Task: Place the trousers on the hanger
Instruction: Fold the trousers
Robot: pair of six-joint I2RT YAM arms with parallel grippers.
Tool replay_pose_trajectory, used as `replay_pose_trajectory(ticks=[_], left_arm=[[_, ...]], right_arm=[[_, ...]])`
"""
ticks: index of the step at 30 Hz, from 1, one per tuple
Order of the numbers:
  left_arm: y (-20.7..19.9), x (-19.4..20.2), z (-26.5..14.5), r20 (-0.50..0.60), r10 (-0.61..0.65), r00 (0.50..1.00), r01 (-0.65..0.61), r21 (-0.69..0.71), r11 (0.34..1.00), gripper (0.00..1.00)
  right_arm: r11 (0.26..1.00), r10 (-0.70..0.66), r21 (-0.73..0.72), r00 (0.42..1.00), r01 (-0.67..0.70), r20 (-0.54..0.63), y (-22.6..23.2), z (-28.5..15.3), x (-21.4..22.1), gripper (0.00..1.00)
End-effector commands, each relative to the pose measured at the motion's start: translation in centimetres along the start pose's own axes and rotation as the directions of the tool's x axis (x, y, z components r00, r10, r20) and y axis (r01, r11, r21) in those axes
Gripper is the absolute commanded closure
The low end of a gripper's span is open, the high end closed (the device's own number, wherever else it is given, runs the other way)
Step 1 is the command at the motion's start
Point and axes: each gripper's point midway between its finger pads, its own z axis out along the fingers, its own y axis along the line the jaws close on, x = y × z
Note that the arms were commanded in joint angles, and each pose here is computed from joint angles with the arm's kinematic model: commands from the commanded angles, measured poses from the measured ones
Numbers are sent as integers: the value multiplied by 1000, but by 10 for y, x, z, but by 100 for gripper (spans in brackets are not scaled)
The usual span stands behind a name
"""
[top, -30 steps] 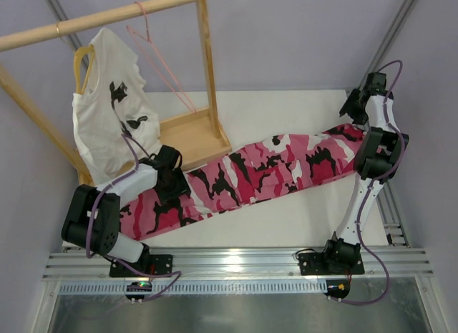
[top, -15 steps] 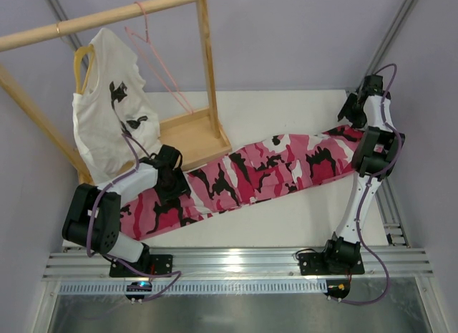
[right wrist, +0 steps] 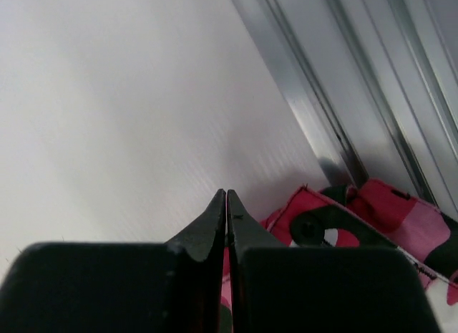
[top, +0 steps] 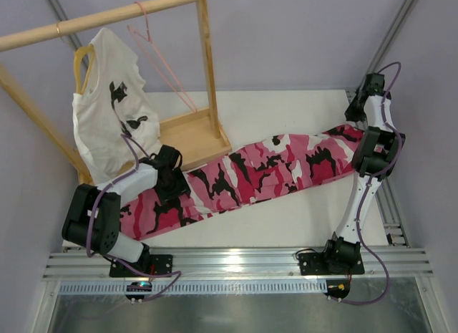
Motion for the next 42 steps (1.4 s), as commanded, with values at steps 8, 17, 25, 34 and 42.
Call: replay_pose_trajectory(ticks=[8,17,25,34,42], left_arm=[[34,25,30,-67,-25,997,16,-129,991,36],[32,24,30,-61,-19,998,12,-113,994,36],[31,25,29,-60,-10,998,4,-99,995,36],[37,25,26,-47,-8,999,2,-120,993,35],[40,21,25,-31,-12,999,7,-147,989,36]], right_arm=[[989,149,-9,965,-150,217,-14,-9,-65,96],[996,90,-1,993,-90,79,-4,-48,-19,48],[997,24,67,999,-27,42,13,-39,0,41],[981,3,192,999,-10,39,-11,-18,7,96],[983,69,156,984,-95,166,-23,-18,-37,96]])
